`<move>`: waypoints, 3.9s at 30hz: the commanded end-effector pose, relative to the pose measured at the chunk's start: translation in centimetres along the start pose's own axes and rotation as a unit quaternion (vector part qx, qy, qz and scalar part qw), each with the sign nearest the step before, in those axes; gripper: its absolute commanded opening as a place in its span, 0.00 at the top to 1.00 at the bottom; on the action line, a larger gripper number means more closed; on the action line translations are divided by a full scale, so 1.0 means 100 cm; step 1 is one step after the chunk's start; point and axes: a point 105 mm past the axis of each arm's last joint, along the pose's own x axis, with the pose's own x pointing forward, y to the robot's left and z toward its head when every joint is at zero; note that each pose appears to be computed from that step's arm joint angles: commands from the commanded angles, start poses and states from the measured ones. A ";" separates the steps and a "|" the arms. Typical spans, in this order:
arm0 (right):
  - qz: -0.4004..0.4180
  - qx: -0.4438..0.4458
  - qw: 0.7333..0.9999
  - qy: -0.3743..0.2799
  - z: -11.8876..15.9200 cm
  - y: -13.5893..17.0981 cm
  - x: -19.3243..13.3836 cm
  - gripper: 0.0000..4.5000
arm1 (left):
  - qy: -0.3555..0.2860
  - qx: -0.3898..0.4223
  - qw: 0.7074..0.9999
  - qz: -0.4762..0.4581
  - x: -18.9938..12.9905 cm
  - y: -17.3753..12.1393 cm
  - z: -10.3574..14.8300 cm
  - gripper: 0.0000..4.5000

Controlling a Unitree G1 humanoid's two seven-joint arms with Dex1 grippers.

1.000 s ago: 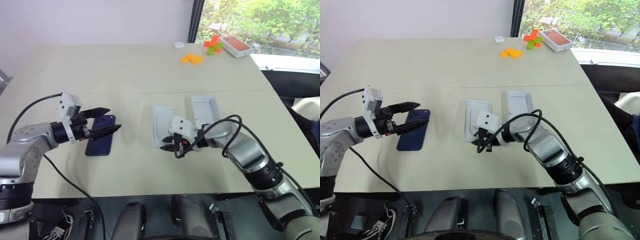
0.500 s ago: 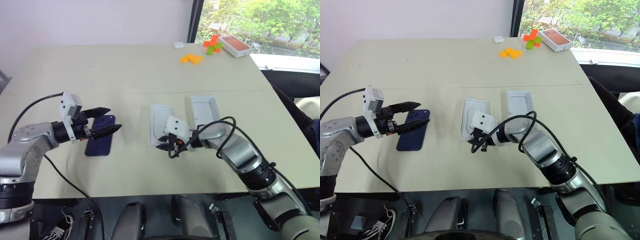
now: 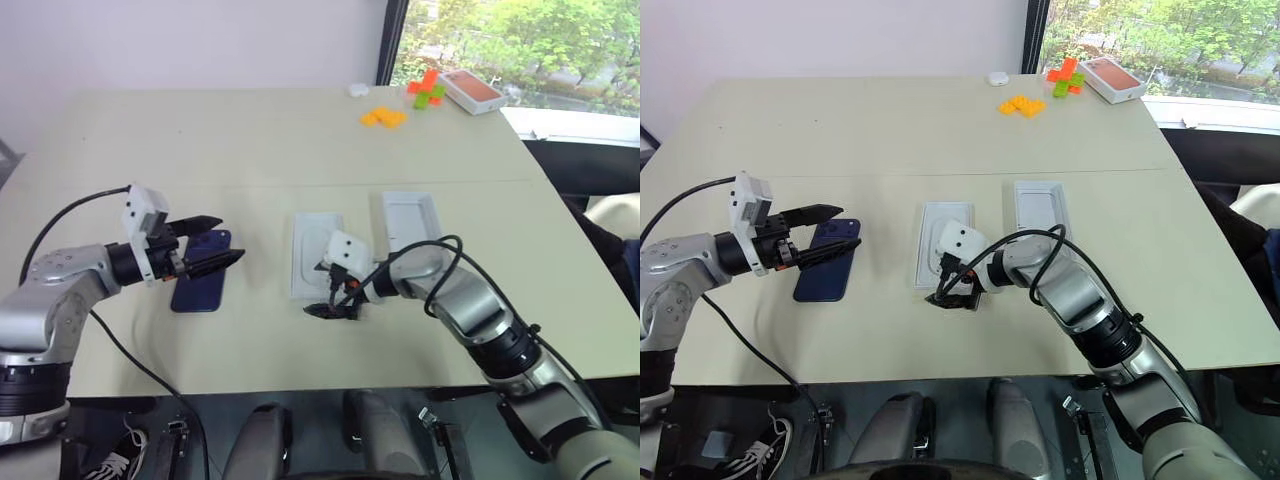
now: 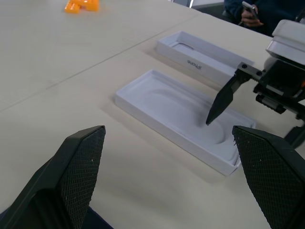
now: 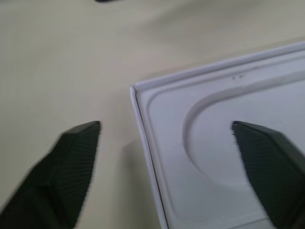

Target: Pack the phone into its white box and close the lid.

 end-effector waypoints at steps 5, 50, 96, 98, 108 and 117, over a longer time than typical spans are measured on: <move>-0.079 -0.069 0.986 -0.127 0.067 -0.034 -0.019 0.00 | 0.024 -0.083 0.993 0.085 -0.046 0.034 0.000 0.00; -0.058 -0.335 0.940 0.034 0.032 -0.007 0.096 0.99 | 0.124 -0.391 0.911 0.030 0.002 0.015 -0.079 0.00; -0.061 -0.339 0.938 0.039 0.037 -0.012 0.089 1.00 | 0.038 -0.514 0.856 -0.028 0.007 -0.008 -0.070 0.99; -0.068 -0.330 0.941 0.026 0.044 -0.015 0.083 1.00 | 0.026 -0.525 0.850 -0.032 0.004 -0.007 -0.072 0.99; -0.009 -0.078 0.975 -0.206 0.109 -0.011 0.000 0.71 | -0.038 -0.491 0.870 -0.040 0.009 0.001 -0.043 1.00; -0.046 -0.055 0.987 -0.141 0.022 -0.044 -0.083 0.01 | 0.016 -0.426 0.901 -0.076 0.069 -0.021 -0.013 1.00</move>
